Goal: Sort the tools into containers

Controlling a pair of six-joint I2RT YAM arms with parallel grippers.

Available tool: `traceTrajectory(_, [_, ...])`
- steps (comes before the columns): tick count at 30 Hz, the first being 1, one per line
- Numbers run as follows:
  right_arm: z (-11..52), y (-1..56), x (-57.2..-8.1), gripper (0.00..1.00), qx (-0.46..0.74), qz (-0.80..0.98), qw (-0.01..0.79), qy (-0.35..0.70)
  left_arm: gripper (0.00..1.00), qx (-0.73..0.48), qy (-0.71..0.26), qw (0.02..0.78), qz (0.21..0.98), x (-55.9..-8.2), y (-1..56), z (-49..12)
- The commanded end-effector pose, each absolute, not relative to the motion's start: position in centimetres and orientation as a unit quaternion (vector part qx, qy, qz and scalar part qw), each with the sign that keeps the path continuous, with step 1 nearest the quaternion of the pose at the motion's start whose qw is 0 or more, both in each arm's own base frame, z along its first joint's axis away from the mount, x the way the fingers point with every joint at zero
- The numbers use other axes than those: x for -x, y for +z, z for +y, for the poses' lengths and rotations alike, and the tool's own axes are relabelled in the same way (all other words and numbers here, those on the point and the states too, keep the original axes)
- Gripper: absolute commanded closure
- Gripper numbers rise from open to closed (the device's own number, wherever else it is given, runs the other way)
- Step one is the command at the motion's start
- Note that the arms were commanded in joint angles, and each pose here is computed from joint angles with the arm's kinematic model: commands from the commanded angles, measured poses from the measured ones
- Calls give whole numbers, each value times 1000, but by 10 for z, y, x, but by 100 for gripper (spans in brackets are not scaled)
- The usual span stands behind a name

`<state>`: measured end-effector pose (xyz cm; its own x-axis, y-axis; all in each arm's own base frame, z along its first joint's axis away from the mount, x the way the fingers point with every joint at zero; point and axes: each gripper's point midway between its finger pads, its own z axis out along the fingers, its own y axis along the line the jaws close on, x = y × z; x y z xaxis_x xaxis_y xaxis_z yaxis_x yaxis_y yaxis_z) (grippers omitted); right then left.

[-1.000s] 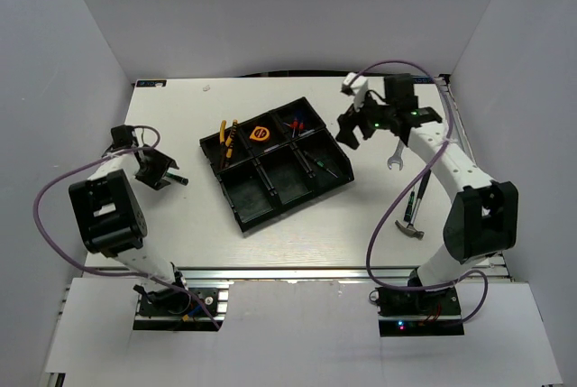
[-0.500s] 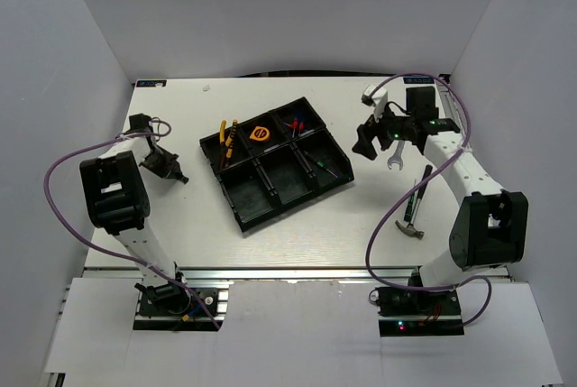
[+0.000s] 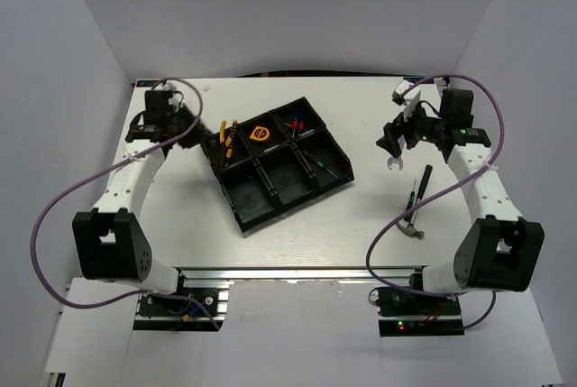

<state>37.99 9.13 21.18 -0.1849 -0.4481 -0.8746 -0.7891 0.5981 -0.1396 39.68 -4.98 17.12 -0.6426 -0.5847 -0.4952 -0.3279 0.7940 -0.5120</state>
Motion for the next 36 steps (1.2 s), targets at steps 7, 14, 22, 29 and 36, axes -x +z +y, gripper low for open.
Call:
traceTrajectory(7, [83, 223, -365, 11, 415, 738, 508, 159, 100, -1, -374, 346, 860, -408, 229, -270])
traceTrajectory(14, [64, 204, -347, 11, 371, 778, 481, 157, 100, -83, -361, 329, 869, -412, 193, -373])
traceTrajectory(22, [50, 196, -335, 11, 342, 798, 474, 149, 95, -114, -281, 314, 899, -411, 135, -394])
traceTrajectory(29, [45, 180, -331, 11, 338, 812, 454, 143, 57, -121, -281, 297, 905, -400, 123, -396])
traceTrajectory(36, [45, 154, -315, 11, 328, 837, 407, 161, 52, -123, -294, 319, 892, -398, 147, -395])
